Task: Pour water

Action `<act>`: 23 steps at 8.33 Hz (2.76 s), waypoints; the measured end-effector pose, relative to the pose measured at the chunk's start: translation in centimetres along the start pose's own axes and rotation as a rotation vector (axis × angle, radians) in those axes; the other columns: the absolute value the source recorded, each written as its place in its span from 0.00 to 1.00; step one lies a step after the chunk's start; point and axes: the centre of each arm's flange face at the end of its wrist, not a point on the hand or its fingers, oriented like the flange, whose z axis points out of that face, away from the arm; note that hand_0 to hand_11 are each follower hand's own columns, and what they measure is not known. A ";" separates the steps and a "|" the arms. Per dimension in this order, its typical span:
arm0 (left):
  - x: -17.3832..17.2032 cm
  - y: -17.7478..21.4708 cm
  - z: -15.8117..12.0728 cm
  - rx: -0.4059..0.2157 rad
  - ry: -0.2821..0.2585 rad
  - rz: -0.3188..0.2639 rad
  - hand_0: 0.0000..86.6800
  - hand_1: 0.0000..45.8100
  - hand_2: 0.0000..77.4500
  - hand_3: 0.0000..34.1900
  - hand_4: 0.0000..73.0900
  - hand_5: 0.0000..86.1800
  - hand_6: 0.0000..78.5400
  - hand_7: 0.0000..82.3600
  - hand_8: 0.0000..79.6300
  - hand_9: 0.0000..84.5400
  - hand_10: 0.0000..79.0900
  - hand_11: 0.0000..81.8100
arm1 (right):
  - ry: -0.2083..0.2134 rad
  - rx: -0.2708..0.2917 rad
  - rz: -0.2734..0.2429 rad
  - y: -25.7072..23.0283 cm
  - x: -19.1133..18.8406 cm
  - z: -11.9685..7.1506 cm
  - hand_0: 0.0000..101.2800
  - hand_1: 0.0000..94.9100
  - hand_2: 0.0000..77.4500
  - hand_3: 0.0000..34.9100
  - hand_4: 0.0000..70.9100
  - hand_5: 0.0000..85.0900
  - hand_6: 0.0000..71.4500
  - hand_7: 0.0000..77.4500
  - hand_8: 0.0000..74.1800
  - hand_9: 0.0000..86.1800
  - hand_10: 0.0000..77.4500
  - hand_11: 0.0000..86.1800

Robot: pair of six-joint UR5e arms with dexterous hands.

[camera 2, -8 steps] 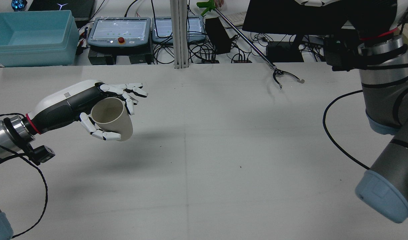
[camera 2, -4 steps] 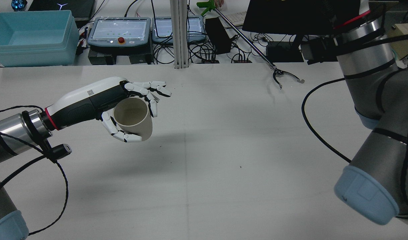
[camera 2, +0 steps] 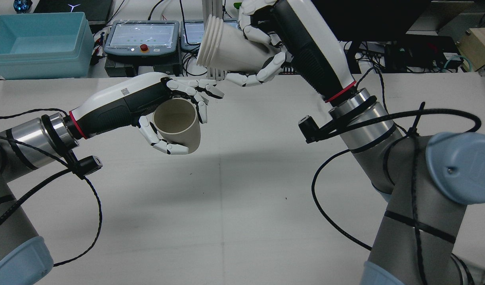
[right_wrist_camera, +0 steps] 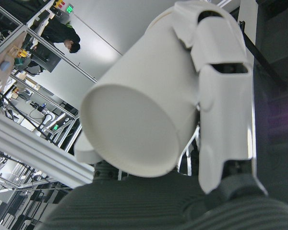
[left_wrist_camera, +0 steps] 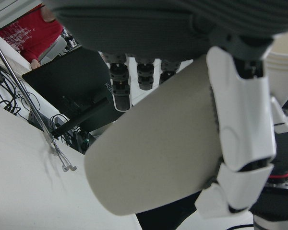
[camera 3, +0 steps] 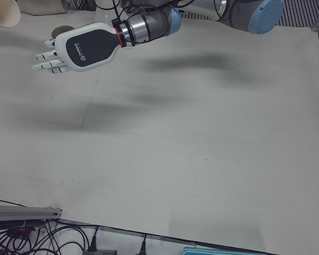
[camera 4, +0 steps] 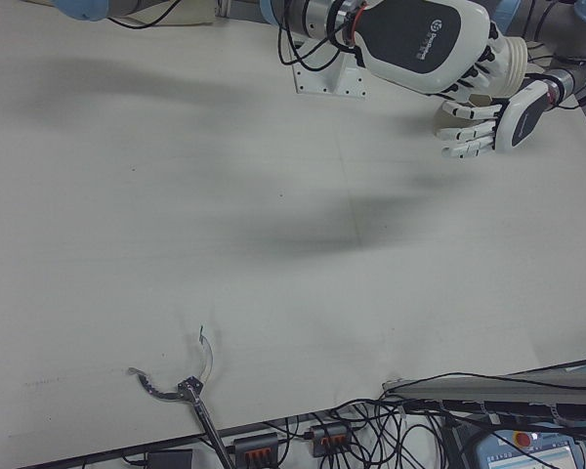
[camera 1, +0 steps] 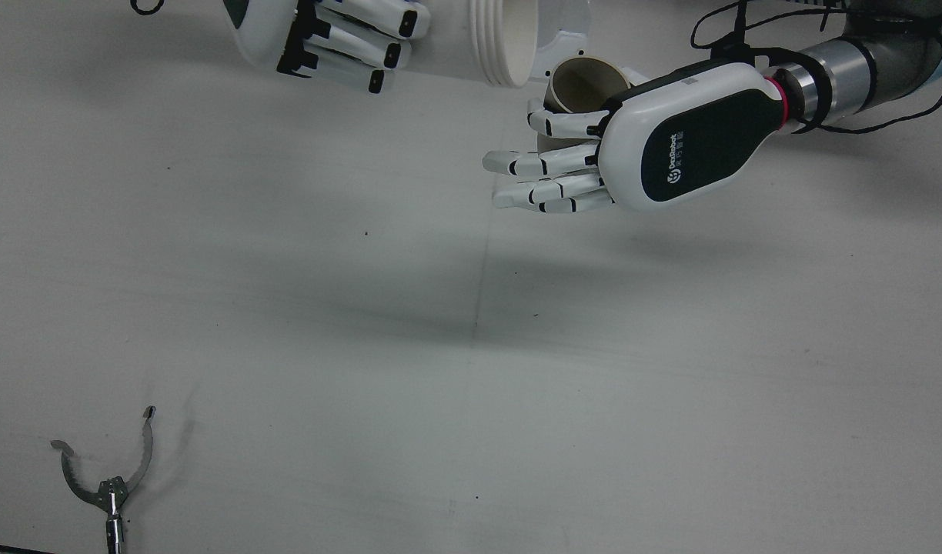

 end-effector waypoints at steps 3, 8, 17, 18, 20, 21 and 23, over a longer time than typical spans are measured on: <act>0.8 0.5 4.5 0.000 0.010 0.001 0.66 0.35 0.44 0.00 0.69 0.43 0.27 0.26 0.12 0.15 0.20 0.30 | 0.063 -0.061 0.001 7.5 4.6 -0.5 0.79 0.10 0.50 0.00 0.90 0.85 0.98 1.00 0.92 0.90 0.92 0.90; 0.1 -1.0 3.0 0.008 0.017 -0.018 0.66 0.33 0.44 0.00 0.69 0.43 0.26 0.25 0.10 0.14 0.20 0.30 | -0.094 -0.015 -0.042 2.3 -8.1 -6.7 0.79 0.10 0.50 0.00 0.91 0.88 0.97 1.00 0.90 0.90 0.90 0.86; -1.3 -24.1 -41.3 0.426 0.181 -0.110 0.65 0.31 0.44 0.01 0.69 0.43 0.27 0.25 0.12 0.15 0.21 0.31 | 0.009 0.404 -0.076 -26.0 -13.0 -20.8 0.70 0.07 0.56 0.00 0.19 0.85 0.96 1.00 0.95 0.86 0.90 0.72; -1.9 -24.6 -42.6 0.439 0.176 -0.071 0.65 0.31 0.44 0.01 0.69 0.43 0.27 0.25 0.12 0.15 0.21 0.31 | 0.002 0.419 -0.056 -31.8 -10.1 -22.4 0.61 0.29 0.66 0.00 0.18 0.44 0.98 0.85 0.96 0.82 0.92 0.03; -3.4 -26.1 -44.2 0.448 0.160 0.009 0.65 0.31 0.44 0.01 0.69 0.43 0.26 0.25 0.12 0.15 0.21 0.31 | -0.009 0.455 -0.017 -41.3 -5.4 -26.5 0.68 0.37 0.77 0.00 0.35 0.28 0.97 1.00 0.94 0.40 0.90 0.61; -3.9 -26.5 -44.8 0.453 0.155 0.023 0.65 0.31 0.44 0.01 0.69 0.43 0.26 0.25 0.12 0.15 0.21 0.31 | -0.033 0.471 -0.011 -43.8 -5.6 -27.6 0.68 0.37 0.77 0.00 0.35 0.28 0.97 1.00 0.94 0.40 0.90 0.61; -4.4 -26.9 -45.3 0.457 0.152 0.030 0.66 0.31 0.44 0.02 0.69 0.43 0.26 0.25 0.12 0.15 0.21 0.31 | -0.050 0.482 -0.012 -46.4 -7.5 -28.8 0.74 0.37 0.77 0.00 0.39 0.59 0.97 1.00 0.94 0.78 0.90 0.84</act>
